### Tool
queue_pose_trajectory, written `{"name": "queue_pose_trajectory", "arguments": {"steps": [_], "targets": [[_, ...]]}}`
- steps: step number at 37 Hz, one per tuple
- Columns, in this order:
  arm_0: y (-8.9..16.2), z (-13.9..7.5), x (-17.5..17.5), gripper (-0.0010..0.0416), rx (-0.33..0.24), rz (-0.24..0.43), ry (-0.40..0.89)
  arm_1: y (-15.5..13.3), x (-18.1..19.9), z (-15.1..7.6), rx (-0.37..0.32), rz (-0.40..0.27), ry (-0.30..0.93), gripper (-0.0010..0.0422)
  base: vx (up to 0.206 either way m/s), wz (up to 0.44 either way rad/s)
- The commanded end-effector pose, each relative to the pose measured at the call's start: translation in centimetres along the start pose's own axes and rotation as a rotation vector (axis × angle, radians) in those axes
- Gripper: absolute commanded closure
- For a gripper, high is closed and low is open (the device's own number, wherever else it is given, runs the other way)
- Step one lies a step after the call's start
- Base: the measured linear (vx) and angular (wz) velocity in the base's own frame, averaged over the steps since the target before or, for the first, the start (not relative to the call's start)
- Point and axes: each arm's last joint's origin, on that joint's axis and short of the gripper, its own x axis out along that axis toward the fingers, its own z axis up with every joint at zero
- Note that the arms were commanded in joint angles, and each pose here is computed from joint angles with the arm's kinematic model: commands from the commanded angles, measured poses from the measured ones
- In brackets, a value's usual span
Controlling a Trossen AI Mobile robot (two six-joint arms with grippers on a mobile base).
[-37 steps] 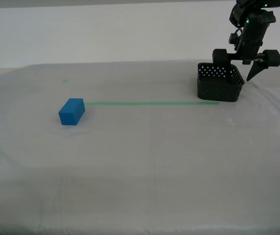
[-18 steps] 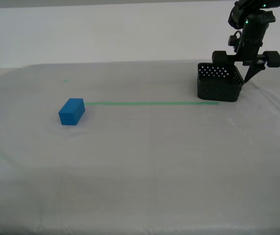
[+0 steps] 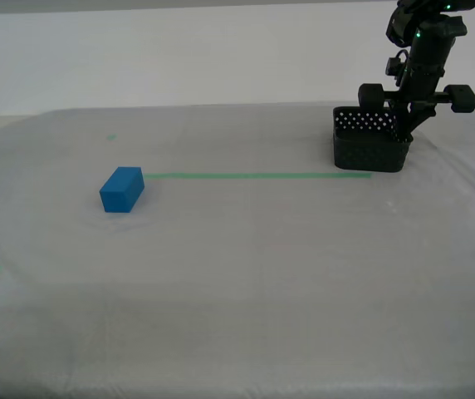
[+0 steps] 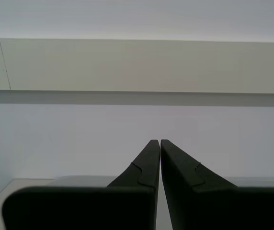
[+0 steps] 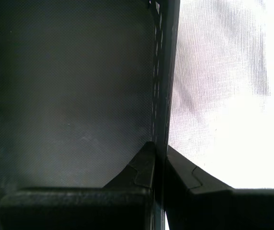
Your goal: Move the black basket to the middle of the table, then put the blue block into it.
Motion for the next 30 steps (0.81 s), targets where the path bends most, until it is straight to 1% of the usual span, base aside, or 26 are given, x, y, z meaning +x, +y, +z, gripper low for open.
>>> {"name": "queue_pose_trajectory", "arguments": {"steps": [1,9,18,23,30], "targets": [[0.0,-0.1,0.1,0.0405,-0.014,-0.008,0.008,0.0,0.0,0.1,0.002,0.0,-0.006,0.0412,0.0,0.0],[0.2,-0.2,-0.5,0.0407,-0.026,-0.008,0.014,0.0,0.0,0.1,0.002,0.0,-0.007,0.0412,0.0,0.0],[1.0,-0.3,-2.6,0.0407,-0.05,0.002,-0.003,0.0,0.0,0.1,0.002,0.0,-0.006,0.0412,0.0,0.0],[1.8,-0.5,-4.1,0.0407,-0.069,0.012,-0.02,0.0,0.0,0.1,0.002,0.0,-0.006,0.0412,0.0,0.0],[3.9,-1.2,-6.2,0.0407,-0.11,0.035,-0.048,0.0,0.0,0.1,0.001,0.0,-0.006,0.0412,0.0,0.0]]}}
